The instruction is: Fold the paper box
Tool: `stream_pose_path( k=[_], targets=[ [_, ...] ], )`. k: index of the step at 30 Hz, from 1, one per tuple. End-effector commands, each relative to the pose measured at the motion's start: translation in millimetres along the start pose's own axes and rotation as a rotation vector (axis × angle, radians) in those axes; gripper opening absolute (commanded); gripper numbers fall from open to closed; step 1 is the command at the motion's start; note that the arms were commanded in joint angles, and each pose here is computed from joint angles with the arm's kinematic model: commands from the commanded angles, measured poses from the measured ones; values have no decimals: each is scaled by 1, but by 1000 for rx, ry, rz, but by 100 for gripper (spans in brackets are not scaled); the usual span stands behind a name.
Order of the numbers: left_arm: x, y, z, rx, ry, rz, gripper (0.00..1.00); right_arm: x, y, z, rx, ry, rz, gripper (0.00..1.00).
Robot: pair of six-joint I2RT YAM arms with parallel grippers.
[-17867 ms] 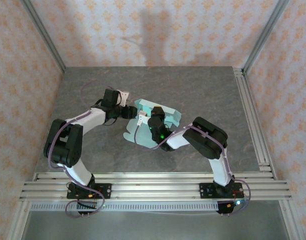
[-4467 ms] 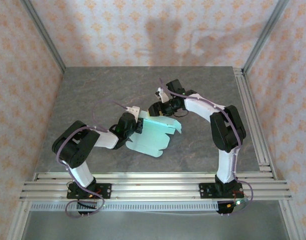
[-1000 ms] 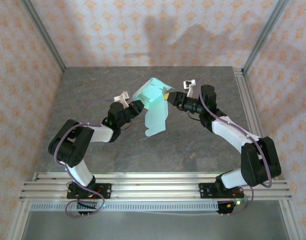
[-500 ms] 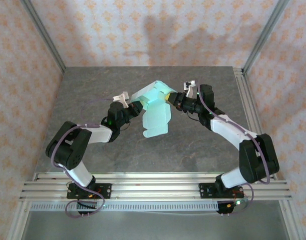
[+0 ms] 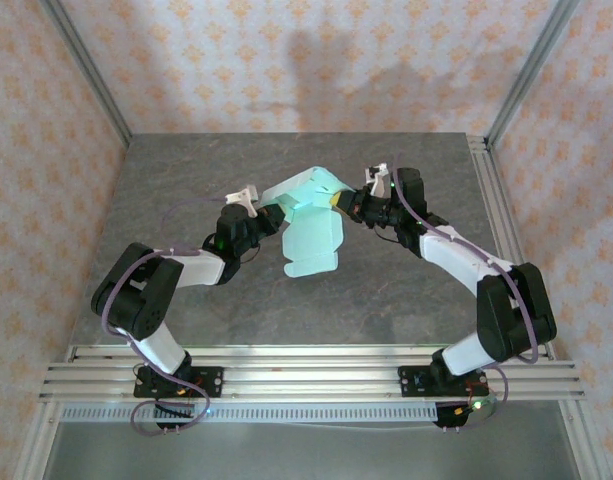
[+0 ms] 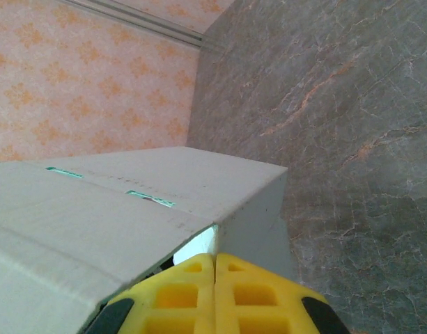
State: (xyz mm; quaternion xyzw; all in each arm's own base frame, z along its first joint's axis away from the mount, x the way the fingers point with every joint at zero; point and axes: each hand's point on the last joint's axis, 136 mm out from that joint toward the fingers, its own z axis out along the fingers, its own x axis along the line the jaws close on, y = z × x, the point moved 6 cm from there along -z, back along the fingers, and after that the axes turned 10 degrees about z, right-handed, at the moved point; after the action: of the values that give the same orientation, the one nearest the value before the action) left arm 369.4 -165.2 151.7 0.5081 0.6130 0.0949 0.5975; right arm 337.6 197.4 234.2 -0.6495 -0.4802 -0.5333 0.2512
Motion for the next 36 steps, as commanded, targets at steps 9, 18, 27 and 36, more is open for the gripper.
stream_pose_path(
  k=[9, 18, 27, 36],
  targets=[
    [-13, 16, -7, -72, -35, 12, 0, -1, 1, 5, 13, -29, 2, 11],
    [-1, 14, -13, -84, 62, 5, 0, 13, 3, -17, -56, -121, -120, 53],
    [24, 7, -18, -111, 219, -1, 0, 51, 5, -47, -161, -389, -345, 60],
    [34, 1, -21, -120, 355, 49, 0, 119, -4, -17, -151, -520, -627, 60]
  ],
)
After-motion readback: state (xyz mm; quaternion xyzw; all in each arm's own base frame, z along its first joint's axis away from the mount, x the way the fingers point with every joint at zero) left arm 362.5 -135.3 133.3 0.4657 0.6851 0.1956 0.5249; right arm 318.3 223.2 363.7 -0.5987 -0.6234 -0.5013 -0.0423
